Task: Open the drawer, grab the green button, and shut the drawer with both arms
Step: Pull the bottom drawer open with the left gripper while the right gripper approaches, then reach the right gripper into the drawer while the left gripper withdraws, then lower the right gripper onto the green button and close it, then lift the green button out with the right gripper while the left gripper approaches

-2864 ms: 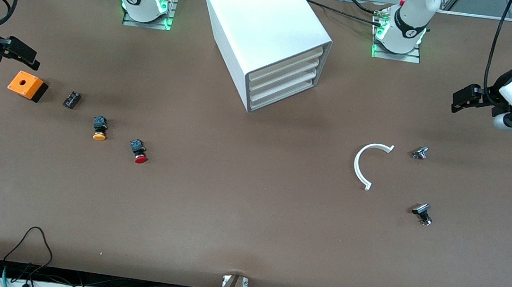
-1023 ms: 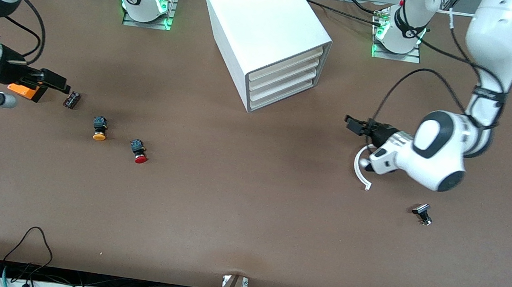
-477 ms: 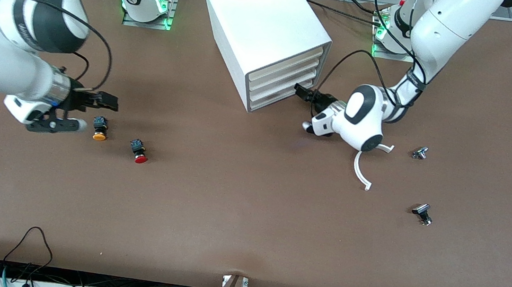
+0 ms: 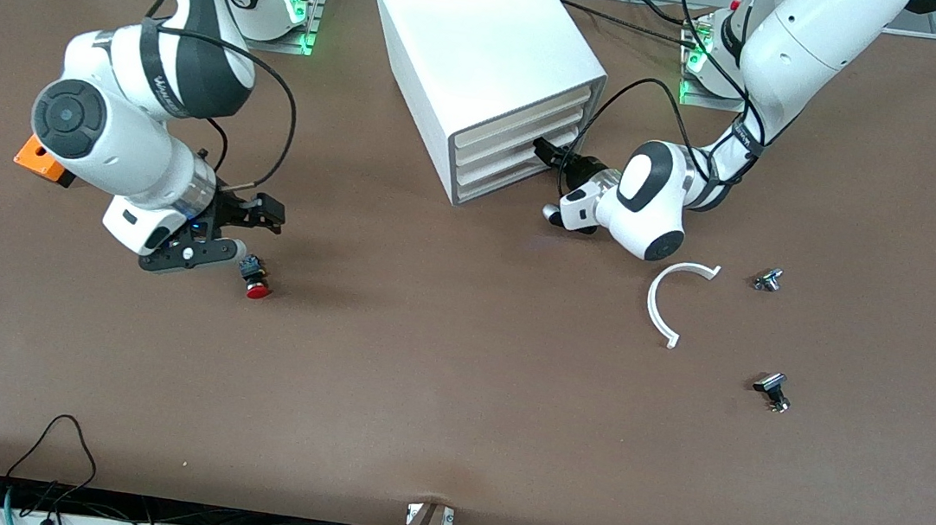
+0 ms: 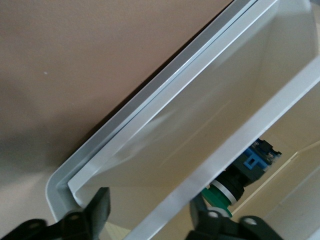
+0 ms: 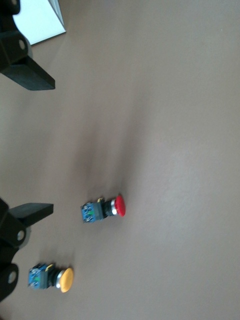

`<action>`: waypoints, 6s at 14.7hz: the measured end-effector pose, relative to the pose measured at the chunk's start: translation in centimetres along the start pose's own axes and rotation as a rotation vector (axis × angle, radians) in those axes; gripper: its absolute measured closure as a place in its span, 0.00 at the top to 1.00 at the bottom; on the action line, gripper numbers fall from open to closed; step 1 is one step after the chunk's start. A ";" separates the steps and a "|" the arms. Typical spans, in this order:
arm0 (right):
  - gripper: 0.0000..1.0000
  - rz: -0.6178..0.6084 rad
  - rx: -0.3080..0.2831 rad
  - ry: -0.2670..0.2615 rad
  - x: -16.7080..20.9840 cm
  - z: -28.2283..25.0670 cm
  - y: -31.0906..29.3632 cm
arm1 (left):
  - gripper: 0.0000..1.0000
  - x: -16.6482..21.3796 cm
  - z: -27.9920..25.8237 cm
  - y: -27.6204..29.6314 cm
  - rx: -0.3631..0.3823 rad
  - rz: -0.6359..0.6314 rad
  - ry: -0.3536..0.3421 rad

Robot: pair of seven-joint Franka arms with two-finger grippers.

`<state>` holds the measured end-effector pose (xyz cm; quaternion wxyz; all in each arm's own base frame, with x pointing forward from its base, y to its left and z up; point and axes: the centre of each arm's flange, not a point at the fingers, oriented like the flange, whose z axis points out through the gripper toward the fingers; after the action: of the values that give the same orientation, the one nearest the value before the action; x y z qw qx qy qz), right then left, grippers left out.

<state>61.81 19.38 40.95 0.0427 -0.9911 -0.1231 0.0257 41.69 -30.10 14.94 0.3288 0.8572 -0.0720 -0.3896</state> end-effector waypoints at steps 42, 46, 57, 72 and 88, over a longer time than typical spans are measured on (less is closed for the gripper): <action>1.00 -1.591 -0.168 0.130 -5.7 16.9 -45.5 | 1.00 -28.8 -43.7 5.2 0.815 -0.021 0.640; 1.00 -1.605 -0.167 0.112 -6.4 18.2 -46.2 | 1.00 -28.6 -43.7 5.0 0.813 -0.022 0.636; 1.00 -1.606 -0.164 0.093 -7.0 19.7 -46.6 | 1.00 -28.6 -43.8 5.1 0.813 -0.021 0.640; 0.42 -1.634 -0.206 0.154 -6.7 19.9 -47.3 | 1.00 -28.2 -44.0 4.7 0.808 -0.026 0.636; 0.42 -1.203 -0.260 0.367 -0.9 1.1 -38.9 | 1.00 -20.7 -40.8 1.0 0.679 -0.042 0.540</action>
<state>51.45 56.83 43.44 -0.0503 -0.7343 -0.6504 -0.1879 56.78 -2.30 48.03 0.0274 0.9892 -0.0899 -0.1123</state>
